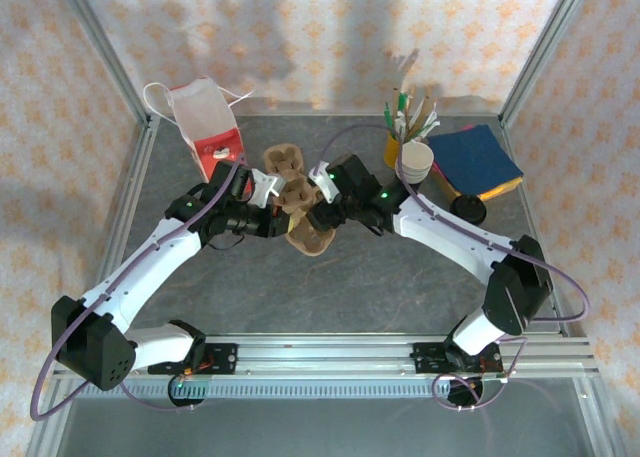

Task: Pack the takeout coffee

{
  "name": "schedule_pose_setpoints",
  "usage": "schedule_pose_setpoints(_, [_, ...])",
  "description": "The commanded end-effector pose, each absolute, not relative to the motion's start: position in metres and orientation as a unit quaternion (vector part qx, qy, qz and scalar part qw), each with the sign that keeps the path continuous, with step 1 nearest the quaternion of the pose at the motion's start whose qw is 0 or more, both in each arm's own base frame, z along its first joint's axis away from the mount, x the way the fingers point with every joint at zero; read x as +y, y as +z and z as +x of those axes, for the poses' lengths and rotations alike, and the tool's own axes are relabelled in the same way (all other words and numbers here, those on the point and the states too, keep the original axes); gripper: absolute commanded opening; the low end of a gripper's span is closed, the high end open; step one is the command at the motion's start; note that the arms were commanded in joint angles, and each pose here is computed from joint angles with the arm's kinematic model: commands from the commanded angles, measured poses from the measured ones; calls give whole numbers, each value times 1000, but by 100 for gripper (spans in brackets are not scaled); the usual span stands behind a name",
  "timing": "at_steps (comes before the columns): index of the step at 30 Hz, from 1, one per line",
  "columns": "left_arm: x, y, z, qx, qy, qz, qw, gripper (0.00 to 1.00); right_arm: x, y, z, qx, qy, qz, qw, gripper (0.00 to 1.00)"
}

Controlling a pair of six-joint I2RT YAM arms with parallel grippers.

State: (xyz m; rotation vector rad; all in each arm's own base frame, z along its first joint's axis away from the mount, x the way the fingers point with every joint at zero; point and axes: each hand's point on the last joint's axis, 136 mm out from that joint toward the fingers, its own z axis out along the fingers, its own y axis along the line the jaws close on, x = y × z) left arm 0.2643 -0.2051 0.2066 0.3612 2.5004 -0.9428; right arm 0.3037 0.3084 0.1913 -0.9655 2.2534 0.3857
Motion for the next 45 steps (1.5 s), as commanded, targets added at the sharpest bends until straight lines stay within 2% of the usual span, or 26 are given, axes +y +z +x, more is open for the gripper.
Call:
schedule_pose_setpoints(1, [-207,225,264,895,-347,148,237,0,307,181,300,860,135,-379,312,66])
schedule_pose_setpoints(15, [-208,227,265,895,-347,150,238,0,308,179,297,855,143,-388,315,66])
schedule_pose_setpoints(19, [-207,225,264,896,-345,149,236,0,310,185,301,857,145,-374,323,62])
schedule_pose_setpoints(29, [-209,221,264,896,-348,148,235,0,309,187,297,854,157,-372,328,63])
schedule_pose_setpoints(41, [-207,217,267,897,-342,139,242,0,304,189,297,854,149,-370,335,52])
schedule_pose_setpoints(45, [-213,224,272,887,-364,130,253,9,298,178,299,867,124,-365,314,48])
